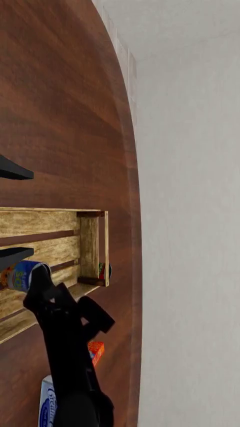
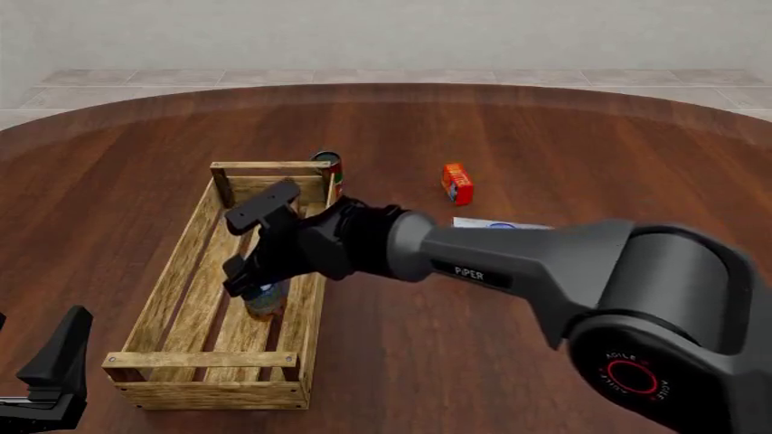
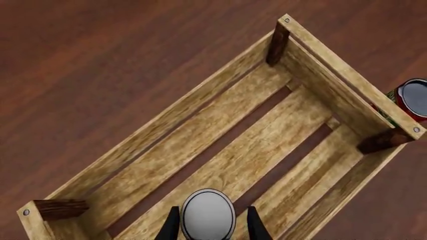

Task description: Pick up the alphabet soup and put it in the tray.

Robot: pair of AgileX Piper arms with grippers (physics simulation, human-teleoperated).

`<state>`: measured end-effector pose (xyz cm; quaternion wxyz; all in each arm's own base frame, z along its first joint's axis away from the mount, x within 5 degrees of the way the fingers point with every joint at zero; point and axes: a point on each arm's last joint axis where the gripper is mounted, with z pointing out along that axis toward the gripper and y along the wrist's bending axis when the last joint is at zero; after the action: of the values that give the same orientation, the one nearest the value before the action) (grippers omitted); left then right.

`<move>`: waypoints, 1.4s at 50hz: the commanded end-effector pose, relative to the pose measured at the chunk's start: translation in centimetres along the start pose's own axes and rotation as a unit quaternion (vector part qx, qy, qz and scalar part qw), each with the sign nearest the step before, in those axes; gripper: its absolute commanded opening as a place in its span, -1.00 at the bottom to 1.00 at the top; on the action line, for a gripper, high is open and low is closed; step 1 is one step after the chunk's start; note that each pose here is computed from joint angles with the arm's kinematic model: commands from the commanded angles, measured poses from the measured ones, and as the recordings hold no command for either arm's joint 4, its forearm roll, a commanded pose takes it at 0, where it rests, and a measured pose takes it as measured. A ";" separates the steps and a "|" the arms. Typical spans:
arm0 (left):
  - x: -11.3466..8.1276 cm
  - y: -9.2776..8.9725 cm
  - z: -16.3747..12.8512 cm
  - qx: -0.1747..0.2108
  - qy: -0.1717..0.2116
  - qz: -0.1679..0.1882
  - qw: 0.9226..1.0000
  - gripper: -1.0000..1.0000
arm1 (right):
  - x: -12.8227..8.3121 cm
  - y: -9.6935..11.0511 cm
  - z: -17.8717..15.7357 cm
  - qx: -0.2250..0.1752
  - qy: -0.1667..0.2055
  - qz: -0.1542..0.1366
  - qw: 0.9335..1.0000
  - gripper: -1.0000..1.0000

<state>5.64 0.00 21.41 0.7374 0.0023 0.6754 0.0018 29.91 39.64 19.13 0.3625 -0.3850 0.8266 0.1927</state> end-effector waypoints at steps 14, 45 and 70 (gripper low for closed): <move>0.0 0.0 0.0 0.000 0.000 0.000 1.000 1.00 | -1.1 0.7 -3.7 -0.006 -0.021 -0.009 1.000 1.00; 0.0 0.0 0.0 0.000 0.000 0.000 1.000 1.00 | -0.9 0.2 -10.3 -0.003 -0.051 -0.006 0.999 1.00; 0.0 0.0 0.0 0.000 0.000 0.000 1.000 1.00 | 2.1 -1.9 -16.6 0.014 -0.089 0.026 0.996 1.00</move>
<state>5.64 0.00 21.41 0.7374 0.0023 0.6754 0.0018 24.02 30.02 28.01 0.4218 -0.3585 0.8038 0.2177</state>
